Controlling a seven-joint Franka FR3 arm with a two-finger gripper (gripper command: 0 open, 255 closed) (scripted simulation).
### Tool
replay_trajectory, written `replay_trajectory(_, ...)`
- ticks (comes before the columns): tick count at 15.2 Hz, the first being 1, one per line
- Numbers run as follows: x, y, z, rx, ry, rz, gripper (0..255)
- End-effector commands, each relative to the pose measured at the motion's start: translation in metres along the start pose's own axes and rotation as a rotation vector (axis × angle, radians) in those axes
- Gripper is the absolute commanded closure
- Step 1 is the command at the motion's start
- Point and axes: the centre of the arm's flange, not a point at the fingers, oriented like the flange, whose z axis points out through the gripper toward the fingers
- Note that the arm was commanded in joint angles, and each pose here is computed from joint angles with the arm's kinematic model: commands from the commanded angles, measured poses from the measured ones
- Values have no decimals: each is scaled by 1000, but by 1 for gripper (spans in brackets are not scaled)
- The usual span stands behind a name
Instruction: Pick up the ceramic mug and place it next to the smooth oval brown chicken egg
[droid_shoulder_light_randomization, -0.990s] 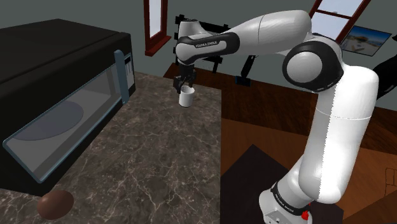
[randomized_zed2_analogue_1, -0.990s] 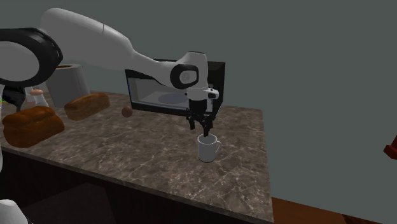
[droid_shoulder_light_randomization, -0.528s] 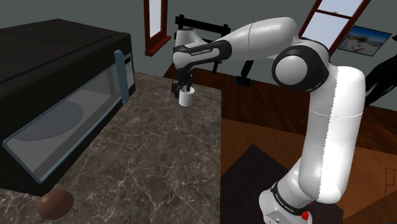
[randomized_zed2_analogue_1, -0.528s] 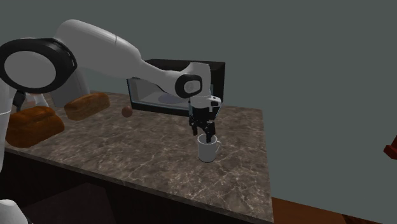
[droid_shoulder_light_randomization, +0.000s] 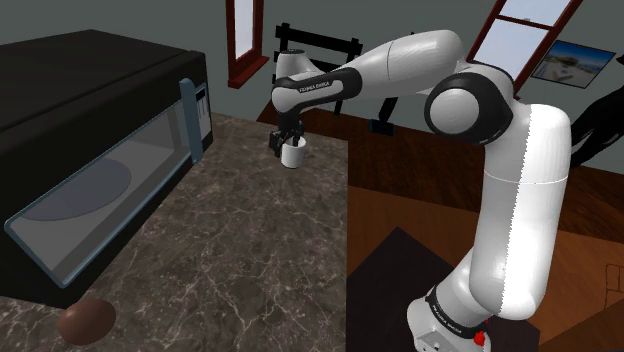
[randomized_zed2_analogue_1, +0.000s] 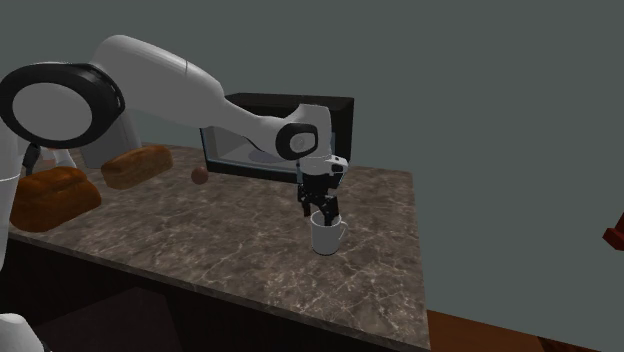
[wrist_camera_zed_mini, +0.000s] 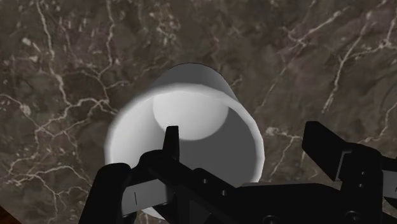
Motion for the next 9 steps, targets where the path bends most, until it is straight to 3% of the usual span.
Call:
replay_trajectory(1,0,0,0,0,0,0,0)
replay_trajectory(2,0,0,0,0,0,0,255)
replay_trajectory(9,0,0,0,0,0,0,255)
